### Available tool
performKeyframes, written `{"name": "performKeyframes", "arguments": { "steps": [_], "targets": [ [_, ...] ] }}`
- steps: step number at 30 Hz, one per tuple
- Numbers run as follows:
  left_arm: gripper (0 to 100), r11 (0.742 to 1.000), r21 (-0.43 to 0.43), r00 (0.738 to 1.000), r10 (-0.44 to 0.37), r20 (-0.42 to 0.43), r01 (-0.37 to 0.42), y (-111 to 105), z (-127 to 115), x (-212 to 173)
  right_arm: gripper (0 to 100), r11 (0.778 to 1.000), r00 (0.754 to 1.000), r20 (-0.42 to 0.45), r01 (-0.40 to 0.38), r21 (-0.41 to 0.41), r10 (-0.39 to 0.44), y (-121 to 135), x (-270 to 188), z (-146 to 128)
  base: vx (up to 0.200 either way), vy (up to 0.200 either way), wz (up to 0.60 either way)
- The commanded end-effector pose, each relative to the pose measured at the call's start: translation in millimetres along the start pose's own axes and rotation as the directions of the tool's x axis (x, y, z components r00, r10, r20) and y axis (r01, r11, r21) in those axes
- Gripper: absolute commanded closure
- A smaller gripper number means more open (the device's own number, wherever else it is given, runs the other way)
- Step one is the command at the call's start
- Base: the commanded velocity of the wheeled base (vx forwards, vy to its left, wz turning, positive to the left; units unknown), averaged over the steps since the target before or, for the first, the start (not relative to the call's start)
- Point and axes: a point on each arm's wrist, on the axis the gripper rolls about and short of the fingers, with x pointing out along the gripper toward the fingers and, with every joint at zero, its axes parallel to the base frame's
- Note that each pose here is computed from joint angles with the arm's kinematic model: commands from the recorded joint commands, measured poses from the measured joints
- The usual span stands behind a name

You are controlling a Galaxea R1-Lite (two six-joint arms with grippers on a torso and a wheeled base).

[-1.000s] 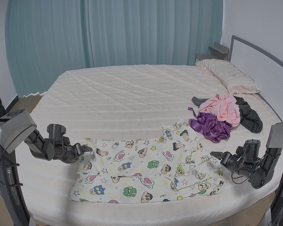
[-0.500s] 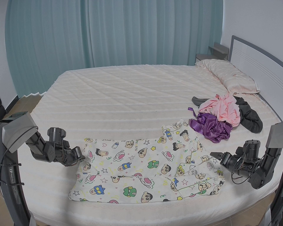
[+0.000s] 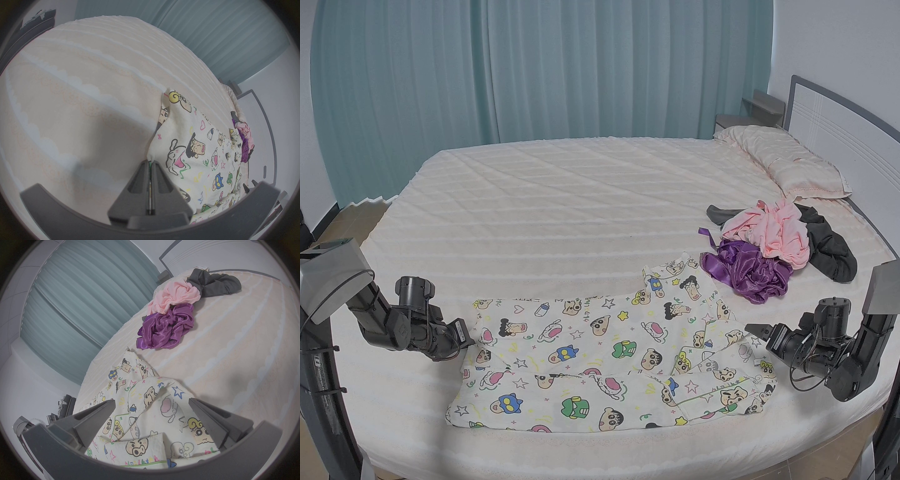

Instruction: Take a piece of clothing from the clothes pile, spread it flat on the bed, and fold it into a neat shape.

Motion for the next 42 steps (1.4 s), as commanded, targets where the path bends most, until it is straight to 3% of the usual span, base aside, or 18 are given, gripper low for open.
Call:
{"name": "performKeyframes", "arguments": {
  "steps": [1, 5, 6, 13, 20, 26, 38, 39, 42],
  "targets": [
    [100, 1.0, 0.008, 1.0, -0.01, 0.022, 0.01, -5, 2, -11, 0, 1.0, 1.0, -0.006, 0.004, 0.001, -0.004, -1, 1, -1, 0.0, 0.0, 0.0],
    [100, 1.0, 0.01, 0.999, 0.006, 0.043, -0.007, -6, 4, -13, 0, 1.0, 1.0, -0.003, 0.002, 0.0, -0.002, -1, 1, -1, 0.0, 0.0, 0.0],
    [0, 1.0, 0.01, 0.999, 0.006, 0.043, -0.007, -6, 4, -13, 0, 1.0, 1.0, -0.003, 0.002, 0.0, -0.002, -1, 1, -1, 0.0, 0.0, 0.0],
    [0, 1.0, 0.014, 0.998, 0.023, 0.057, -0.024, -6, 6, -13, 0, 1.0, 1.0, -0.005, 0.003, 0.001, -0.003, -1, 1, -1, 0.0, 0.0, 0.0],
    [0, 1.0, 0.015, 0.987, -0.027, 0.155, 0.025, -18, 37, -15, 0, 1.0, 1.0, -0.007, -0.002, -0.003, 0.002, 1, 0, -2, 0.0, 0.0, 0.0],
    [0, 0.998, 0.004, 0.985, -0.067, 0.16, 0.067, -29, 49, 11, 0, 1.0, 1.0, -0.006, 0.005, -0.007, -0.005, 2, 0, -4, 0.0, 0.0, 0.0],
    [0, 0.997, 0.023, 0.984, -0.083, 0.155, 0.08, -31, 57, 50, 0, 1.0, 1.0, -0.01, -0.001, -0.015, 0.001, 6, 1, -6, 0.0, 0.0, 0.0],
    [100, 0.996, 0.023, 0.984, -0.084, 0.154, 0.081, -31, 58, 51, 0, 1.0, 1.0, -0.01, -0.001, -0.015, 0.001, 6, 1, -6, 0.0, 0.0, 0.0],
    [100, 0.996, 0.022, 0.984, -0.085, 0.156, 0.082, -34, 63, 51, 0, 1.0, 1.0, -0.002, -0.009, -0.015, 0.009, 7, 3, -4, 0.0, 0.0, 0.0]
  ]
}}
